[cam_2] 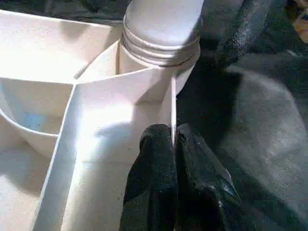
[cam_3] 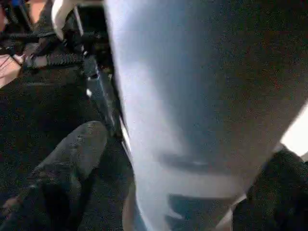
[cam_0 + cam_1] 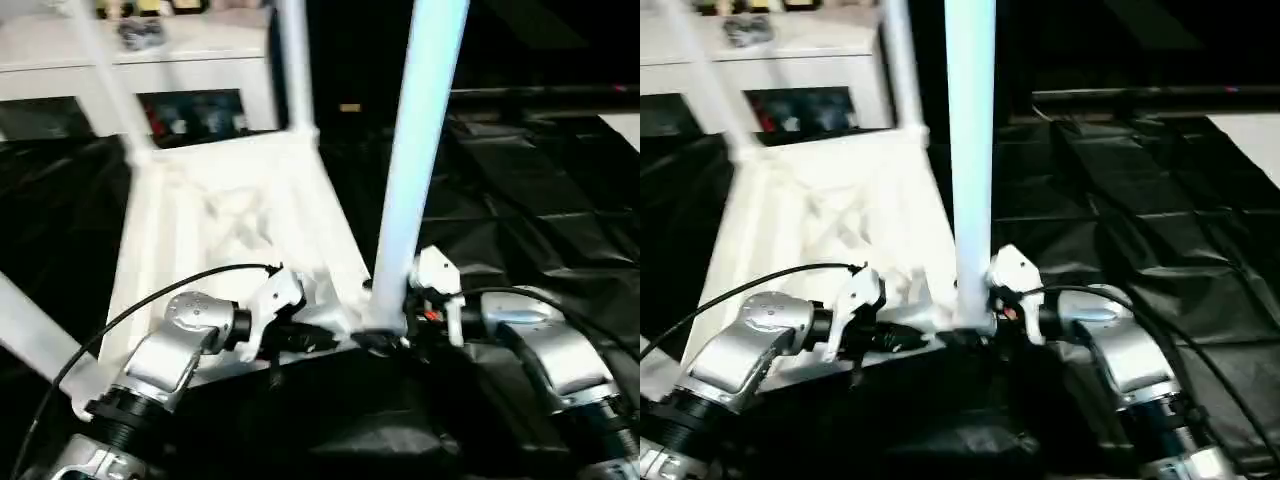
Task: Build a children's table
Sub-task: Rotate leg to tighten
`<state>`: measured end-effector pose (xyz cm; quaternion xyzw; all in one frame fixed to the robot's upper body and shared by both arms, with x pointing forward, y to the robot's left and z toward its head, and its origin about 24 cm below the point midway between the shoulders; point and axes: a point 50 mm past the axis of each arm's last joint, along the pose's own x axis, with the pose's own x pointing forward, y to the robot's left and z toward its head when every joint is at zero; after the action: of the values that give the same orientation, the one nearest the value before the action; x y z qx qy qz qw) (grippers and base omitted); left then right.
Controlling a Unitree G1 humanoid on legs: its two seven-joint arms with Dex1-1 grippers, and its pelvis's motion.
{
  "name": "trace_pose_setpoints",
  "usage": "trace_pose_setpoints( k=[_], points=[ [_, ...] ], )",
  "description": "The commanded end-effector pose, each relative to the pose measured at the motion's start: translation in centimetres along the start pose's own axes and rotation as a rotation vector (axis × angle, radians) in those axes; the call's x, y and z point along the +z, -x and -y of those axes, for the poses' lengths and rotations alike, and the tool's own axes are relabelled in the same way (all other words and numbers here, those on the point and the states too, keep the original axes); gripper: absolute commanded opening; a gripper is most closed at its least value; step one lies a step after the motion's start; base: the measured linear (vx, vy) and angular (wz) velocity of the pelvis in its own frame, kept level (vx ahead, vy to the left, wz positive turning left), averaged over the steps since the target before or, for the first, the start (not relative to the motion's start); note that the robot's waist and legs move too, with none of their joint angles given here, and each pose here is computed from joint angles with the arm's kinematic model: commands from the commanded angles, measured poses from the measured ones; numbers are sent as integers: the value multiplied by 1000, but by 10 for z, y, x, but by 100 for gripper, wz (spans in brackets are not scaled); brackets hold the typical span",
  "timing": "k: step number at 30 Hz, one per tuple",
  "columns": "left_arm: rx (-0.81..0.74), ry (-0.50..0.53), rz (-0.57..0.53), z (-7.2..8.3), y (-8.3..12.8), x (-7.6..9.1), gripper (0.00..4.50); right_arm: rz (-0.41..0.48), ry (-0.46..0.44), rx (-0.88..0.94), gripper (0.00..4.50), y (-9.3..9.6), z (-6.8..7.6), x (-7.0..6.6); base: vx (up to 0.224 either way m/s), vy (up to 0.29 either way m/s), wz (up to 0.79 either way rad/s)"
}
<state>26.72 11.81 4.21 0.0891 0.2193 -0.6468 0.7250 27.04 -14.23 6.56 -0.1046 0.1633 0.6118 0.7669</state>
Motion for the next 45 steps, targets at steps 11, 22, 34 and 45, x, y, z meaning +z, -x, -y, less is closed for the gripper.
trace_pose_setpoints(
  k=[11,22,34,45],
  points=[
    [-110,-82,57,8,-9,18,0,-61,39,51,302,-8,-5,-3,0,0,0],
    [-40,-66,57,5,-9,14,0,-63,11,44,222,-15,-9,-12,0,0,0],
    [318,56,100,-8,-39,21,0,-21,-188,-242,198,-56,-12,-33,0,0,0],
    [277,19,138,-2,-62,38,0,75,-284,-391,267,-93,-1,-8,0,0,0]
  ],
)
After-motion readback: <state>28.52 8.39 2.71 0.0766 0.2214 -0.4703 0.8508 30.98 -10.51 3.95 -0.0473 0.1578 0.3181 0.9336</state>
